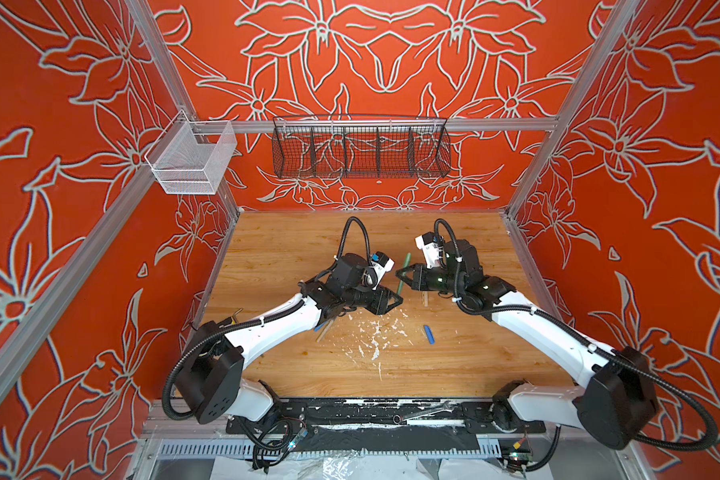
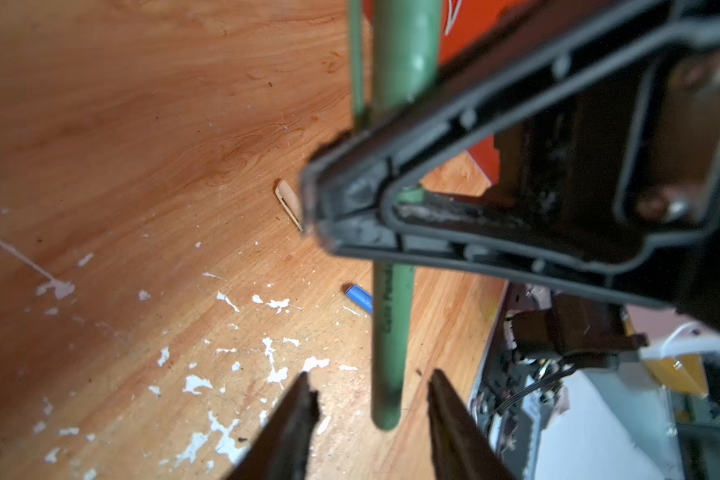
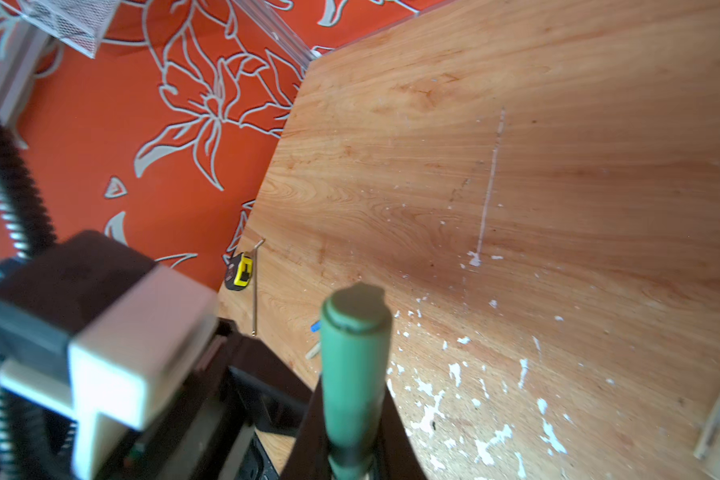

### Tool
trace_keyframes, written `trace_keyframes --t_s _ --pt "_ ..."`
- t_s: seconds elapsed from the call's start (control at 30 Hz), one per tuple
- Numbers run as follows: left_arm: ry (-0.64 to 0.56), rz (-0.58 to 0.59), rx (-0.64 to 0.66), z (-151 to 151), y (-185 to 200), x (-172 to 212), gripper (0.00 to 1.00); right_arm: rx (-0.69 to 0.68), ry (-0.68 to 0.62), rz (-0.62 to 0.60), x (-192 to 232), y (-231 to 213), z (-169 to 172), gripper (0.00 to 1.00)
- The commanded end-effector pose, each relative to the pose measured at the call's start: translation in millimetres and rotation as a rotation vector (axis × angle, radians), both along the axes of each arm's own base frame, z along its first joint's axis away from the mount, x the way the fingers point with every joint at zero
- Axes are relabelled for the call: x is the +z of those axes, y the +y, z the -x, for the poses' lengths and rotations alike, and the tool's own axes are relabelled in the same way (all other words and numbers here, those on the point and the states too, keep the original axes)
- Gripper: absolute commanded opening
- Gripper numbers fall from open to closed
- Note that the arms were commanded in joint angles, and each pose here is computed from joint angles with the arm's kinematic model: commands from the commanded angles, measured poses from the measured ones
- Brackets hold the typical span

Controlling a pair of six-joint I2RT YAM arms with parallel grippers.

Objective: Insert the pens into the pen caps

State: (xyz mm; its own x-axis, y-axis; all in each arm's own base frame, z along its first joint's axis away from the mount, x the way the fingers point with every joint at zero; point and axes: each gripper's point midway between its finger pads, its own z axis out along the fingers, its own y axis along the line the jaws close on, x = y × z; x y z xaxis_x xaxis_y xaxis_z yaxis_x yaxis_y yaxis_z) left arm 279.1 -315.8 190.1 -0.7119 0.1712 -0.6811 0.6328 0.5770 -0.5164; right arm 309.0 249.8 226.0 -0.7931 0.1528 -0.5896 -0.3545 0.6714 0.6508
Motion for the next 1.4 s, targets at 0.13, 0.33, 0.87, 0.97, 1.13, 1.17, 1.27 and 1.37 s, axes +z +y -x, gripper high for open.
trace_keyframes --t_s 0.13,0.33,0.87,0.97,1.13,1.17,1.27,1.37 --pt "-0.031 -0.110 0.115 8.8 39.0 4.9 0.97 -0.065 -0.023 0.173 8.5 -35.4 -1.6 0.00" --pt "-0.078 -0.231 0.315 12.1 93.8 -1.9 0.97 -0.097 0.085 0.390 -26.4 -82.1 -10.2 0.00" --pt "0.041 -0.306 0.584 3.7 165.9 -39.7 0.97 -0.156 0.449 0.771 -151.4 -182.3 -63.0 0.00" --pt "0.040 -0.305 0.572 5.1 165.3 -39.2 0.97 -0.158 0.479 0.758 -165.0 -187.2 -73.6 0.00" --pt "0.044 -0.317 0.576 5.5 166.9 -42.7 0.97 -0.185 0.521 0.729 -182.1 -197.0 -91.8 0.11" --pt "0.047 -0.316 0.578 5.5 166.9 -43.1 0.97 -0.182 0.530 0.733 -185.9 -198.5 -93.7 0.12" --pt "0.048 -0.300 0.579 5.0 165.2 -41.3 0.97 -0.177 0.554 0.760 -194.2 -202.7 -98.2 0.17" --pt "0.039 -0.300 0.573 4.0 164.4 -37.4 0.97 -0.177 0.558 0.770 -198.2 -205.2 -102.0 0.24"
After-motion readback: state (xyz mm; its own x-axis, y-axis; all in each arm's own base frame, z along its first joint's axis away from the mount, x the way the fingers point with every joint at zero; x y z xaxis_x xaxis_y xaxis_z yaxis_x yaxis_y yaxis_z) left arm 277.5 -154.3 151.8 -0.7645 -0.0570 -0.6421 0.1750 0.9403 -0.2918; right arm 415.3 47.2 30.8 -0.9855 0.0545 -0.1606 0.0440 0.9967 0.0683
